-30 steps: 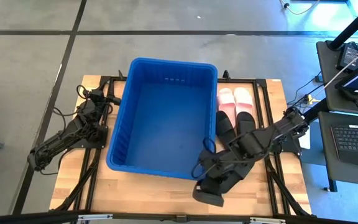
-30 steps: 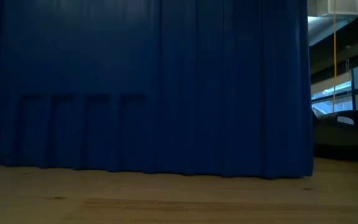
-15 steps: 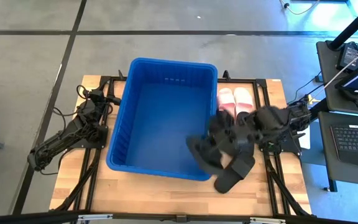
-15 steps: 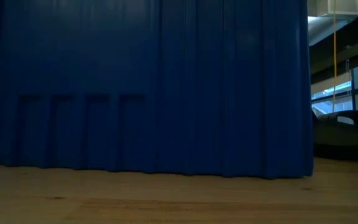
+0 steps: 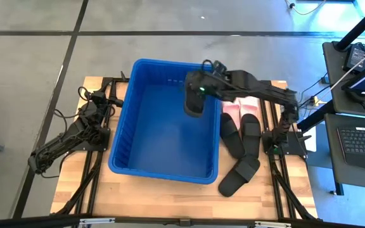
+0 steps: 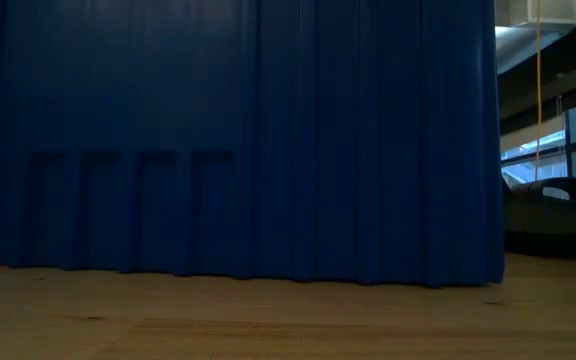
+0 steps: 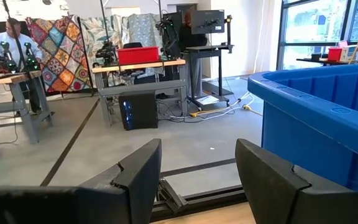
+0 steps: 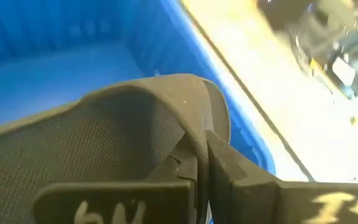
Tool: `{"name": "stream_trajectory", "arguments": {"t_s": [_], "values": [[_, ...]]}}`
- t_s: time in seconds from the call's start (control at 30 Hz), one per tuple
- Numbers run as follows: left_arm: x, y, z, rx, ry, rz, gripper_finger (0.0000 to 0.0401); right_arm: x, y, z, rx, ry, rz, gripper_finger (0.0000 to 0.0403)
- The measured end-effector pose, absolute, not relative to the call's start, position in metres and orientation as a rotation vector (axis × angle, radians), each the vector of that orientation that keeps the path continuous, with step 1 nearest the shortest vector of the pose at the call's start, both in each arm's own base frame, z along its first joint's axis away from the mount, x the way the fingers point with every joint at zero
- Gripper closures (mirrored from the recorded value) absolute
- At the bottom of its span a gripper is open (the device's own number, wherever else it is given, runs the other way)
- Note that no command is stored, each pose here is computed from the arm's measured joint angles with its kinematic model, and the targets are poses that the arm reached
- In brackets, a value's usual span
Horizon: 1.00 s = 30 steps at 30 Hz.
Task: Pick and place slides into bin
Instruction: Put the black slipper into the blue bin
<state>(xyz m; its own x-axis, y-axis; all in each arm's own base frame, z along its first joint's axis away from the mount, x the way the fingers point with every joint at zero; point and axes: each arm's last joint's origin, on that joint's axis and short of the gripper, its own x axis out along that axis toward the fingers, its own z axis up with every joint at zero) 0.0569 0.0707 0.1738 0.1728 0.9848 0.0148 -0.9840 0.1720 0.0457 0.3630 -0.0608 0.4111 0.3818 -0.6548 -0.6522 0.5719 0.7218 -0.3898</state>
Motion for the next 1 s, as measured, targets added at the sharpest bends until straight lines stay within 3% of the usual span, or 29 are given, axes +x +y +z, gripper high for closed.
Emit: {"name": "stream_trajectory", "arguments": {"t_s": [0.3, 0.53, 0.73, 1.0], "values": [[0.057, 0.071, 0.174, 0.049, 0.02, 1.397, 0.0199, 0.381, -0.109, 0.303, -0.211, 1.228, -0.737, 0.039], [0.057, 0.071, 0.174, 0.049, 0.02, 1.397, 0.0199, 0.37, -0.138, 0.237, -0.229, 1.322, -0.685, 0.039], [0.057, 0.071, 0.174, 0.049, 0.02, 1.398, 0.0199, 0.36, -0.158, 0.211, -0.254, 1.341, -0.64, 0.039], [0.057, 0.071, 0.174, 0.05, 0.021, 1.397, 0.0199, 0.35, -0.18, 0.204, -0.369, 1.399, -0.558, 0.0385]]}}
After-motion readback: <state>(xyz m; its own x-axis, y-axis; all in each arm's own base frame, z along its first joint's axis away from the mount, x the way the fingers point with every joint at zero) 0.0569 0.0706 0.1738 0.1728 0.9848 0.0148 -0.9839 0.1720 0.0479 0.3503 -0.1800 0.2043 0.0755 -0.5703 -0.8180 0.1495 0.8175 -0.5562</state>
